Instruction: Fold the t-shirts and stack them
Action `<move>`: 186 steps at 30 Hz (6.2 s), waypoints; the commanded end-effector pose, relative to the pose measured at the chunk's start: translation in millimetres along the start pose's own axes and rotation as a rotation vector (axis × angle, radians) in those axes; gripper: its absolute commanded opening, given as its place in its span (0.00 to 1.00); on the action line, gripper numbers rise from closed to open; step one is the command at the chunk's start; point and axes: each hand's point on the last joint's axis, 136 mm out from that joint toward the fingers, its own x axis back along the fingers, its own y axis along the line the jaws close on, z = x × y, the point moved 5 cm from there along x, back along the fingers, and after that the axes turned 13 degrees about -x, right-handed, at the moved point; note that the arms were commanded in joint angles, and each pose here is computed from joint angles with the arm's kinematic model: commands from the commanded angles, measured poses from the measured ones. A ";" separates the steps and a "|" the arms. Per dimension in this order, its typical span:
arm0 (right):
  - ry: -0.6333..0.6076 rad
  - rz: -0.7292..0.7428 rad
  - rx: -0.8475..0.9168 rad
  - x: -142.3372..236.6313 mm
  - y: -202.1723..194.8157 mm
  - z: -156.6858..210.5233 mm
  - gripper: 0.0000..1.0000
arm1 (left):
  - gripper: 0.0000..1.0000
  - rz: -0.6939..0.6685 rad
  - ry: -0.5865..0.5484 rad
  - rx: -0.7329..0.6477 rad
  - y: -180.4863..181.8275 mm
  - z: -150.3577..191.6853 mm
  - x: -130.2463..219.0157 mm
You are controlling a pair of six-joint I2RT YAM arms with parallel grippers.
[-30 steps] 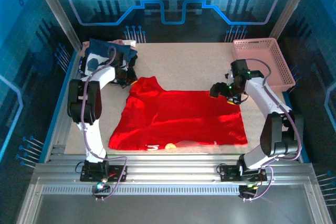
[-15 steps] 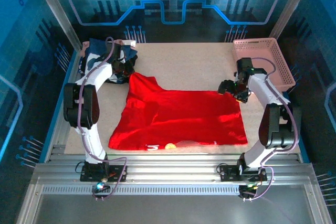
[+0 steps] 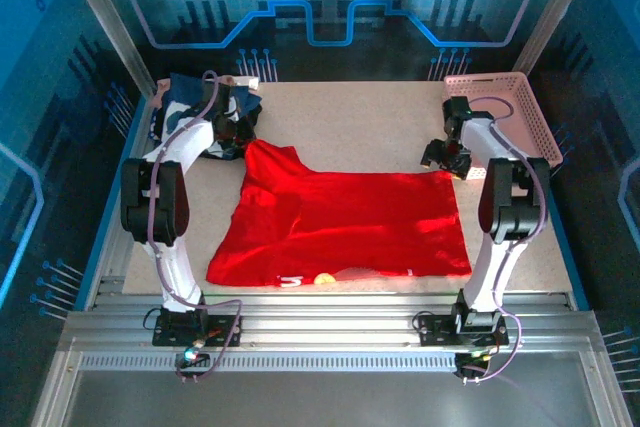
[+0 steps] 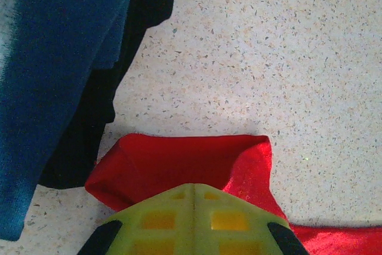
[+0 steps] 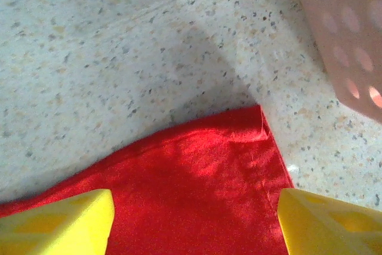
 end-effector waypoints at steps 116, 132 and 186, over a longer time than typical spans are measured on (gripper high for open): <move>-0.075 -0.682 0.336 141.1 -8.8 155.2 0.94 | 0.76 0.105 -0.038 -0.036 -51.6 160.3 174.0; -0.032 -0.742 0.520 136.7 9.6 196.9 0.98 | 0.61 -0.020 0.417 -0.365 -58.7 129.9 33.3; 0.026 -0.657 0.466 109.7 26.6 183.3 0.98 | 0.59 0.092 0.232 -0.176 -109.2 283.9 161.6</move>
